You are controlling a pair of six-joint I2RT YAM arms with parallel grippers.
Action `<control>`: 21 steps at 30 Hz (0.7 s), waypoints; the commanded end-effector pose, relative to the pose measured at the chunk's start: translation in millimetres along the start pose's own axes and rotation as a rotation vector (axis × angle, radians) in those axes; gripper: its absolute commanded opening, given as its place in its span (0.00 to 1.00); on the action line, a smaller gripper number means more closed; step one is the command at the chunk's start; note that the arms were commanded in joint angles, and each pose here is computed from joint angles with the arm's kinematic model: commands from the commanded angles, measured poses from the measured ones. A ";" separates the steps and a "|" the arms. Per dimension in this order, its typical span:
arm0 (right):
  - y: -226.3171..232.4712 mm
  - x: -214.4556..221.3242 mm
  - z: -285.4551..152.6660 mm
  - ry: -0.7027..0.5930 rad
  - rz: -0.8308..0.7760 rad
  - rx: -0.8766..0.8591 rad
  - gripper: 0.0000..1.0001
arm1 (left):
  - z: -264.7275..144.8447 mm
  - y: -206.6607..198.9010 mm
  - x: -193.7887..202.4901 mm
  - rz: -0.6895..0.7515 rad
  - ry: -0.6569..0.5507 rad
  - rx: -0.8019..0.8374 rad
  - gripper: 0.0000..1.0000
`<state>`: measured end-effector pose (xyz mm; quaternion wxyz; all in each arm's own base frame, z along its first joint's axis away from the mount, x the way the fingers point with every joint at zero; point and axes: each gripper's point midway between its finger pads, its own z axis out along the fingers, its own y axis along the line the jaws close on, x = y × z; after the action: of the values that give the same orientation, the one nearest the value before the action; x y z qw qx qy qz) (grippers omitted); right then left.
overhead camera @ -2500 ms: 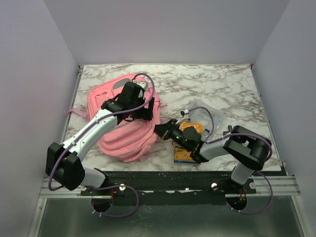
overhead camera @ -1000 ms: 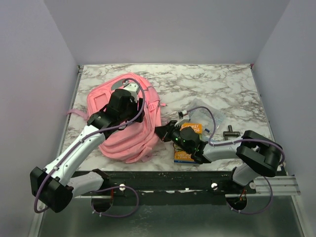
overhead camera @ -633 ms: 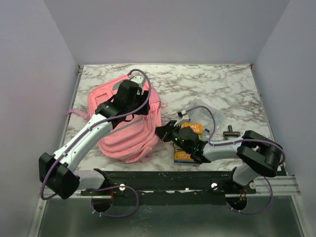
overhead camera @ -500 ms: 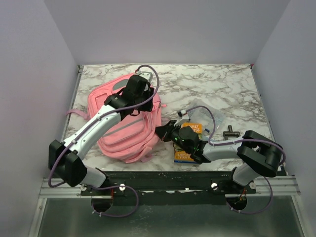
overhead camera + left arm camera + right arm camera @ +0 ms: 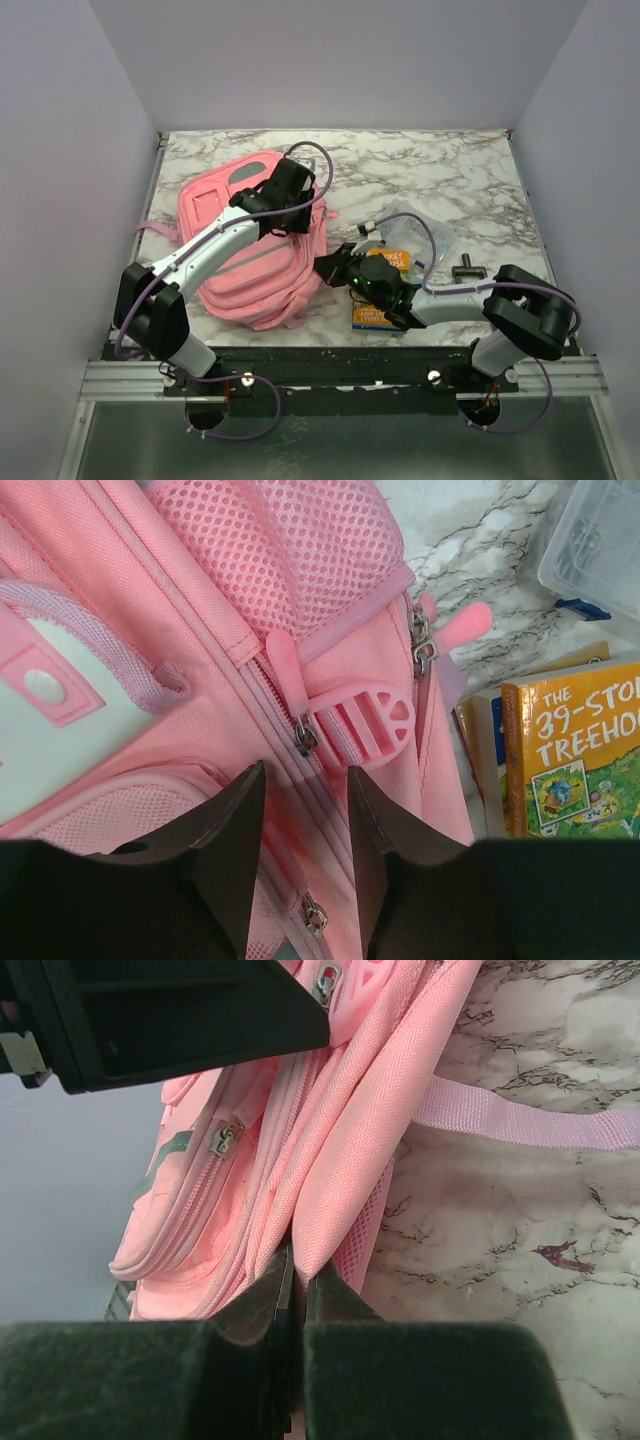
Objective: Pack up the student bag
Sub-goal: Adjust the student bag at the center of the board.
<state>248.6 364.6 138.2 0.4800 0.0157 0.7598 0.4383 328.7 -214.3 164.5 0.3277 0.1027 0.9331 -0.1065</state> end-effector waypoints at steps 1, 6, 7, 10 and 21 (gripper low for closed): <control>34.0 -48.0 6.1 -0.156 0.040 -0.069 0.01 | -5.7 0.4 26.9 0.058 0.058 0.039 0.40; 36.1 -47.9 9.0 -0.152 0.046 -0.070 0.01 | -20.9 -4.5 32.4 0.085 0.015 0.108 0.71; 36.0 -48.1 9.4 -0.152 0.044 -0.067 0.01 | -21.4 -4.0 33.3 0.083 0.014 0.107 0.74; 36.6 -51.1 9.8 -0.158 0.042 -0.060 0.01 | -16.4 -1.3 36.3 0.079 0.034 0.083 0.74; 60.0 -64.5 16.2 -0.176 0.055 -0.114 0.01 | 4.7 1.7 43.2 0.086 0.130 0.051 0.46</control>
<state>252.4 370.1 137.4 0.4722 0.0126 0.7744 0.4209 312.8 -219.5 150.1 0.3189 0.1489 0.9271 -0.1287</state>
